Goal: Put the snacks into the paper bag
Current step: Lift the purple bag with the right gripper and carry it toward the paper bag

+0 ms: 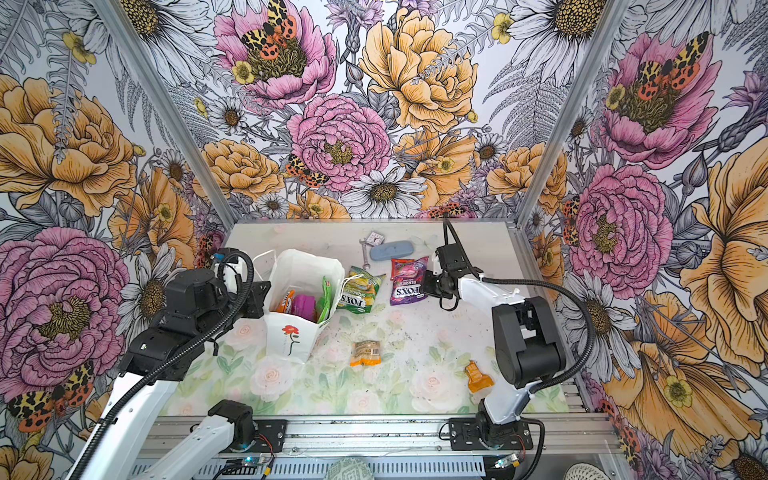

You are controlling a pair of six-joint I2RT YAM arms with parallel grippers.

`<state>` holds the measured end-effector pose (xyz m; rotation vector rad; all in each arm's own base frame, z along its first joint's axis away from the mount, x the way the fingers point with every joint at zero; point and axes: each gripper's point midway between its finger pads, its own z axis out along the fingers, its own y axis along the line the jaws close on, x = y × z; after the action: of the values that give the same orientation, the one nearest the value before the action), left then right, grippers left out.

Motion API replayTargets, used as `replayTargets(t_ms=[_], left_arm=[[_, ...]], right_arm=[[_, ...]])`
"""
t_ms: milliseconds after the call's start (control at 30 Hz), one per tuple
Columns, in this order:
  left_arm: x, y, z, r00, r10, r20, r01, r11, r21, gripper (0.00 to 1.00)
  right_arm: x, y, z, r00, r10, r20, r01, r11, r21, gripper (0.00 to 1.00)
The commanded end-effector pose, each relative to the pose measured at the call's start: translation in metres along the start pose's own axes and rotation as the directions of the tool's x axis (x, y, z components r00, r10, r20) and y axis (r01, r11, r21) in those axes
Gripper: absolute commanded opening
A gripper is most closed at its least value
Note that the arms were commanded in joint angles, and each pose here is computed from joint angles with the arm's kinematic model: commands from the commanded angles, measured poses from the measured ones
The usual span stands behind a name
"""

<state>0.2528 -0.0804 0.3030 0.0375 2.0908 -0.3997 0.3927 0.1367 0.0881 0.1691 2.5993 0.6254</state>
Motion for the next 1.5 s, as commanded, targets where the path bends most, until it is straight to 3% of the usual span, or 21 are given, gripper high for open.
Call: replayTargets(t_ms=[0,433,900,1233,1467], left_arm=[[-0.030,-0.009,-0.008,0.992,0.026,0.125,-0.031,0.999,0.032,0.08],[-0.026,-0.013,-0.002,0.995,0.024,0.099,-0.029,0.998,0.055,0.08],[-0.025,-0.016,-0.002,0.995,0.025,0.093,-0.031,0.997,0.073,0.08],[-0.025,-0.018,-0.003,0.995,0.026,0.094,-0.034,0.996,0.077,0.08],[-0.027,-0.017,-0.006,0.994,0.029,0.108,-0.037,0.997,0.072,0.08]], right_arm=[[-0.016,0.017,-0.024,0.996,0.018,0.085,-0.015,0.999,-0.035,0.00],[-0.055,0.075,-0.120,0.960,0.034,0.279,0.018,0.983,-0.183,0.00],[-0.089,0.183,-0.230,0.884,-0.085,0.459,0.236,0.930,-0.282,0.00],[-0.081,0.275,-0.281,0.830,-0.212,0.515,0.429,0.833,-0.349,0.00],[-0.047,0.330,-0.283,0.797,-0.356,0.488,0.558,0.743,-0.369,0.00]])
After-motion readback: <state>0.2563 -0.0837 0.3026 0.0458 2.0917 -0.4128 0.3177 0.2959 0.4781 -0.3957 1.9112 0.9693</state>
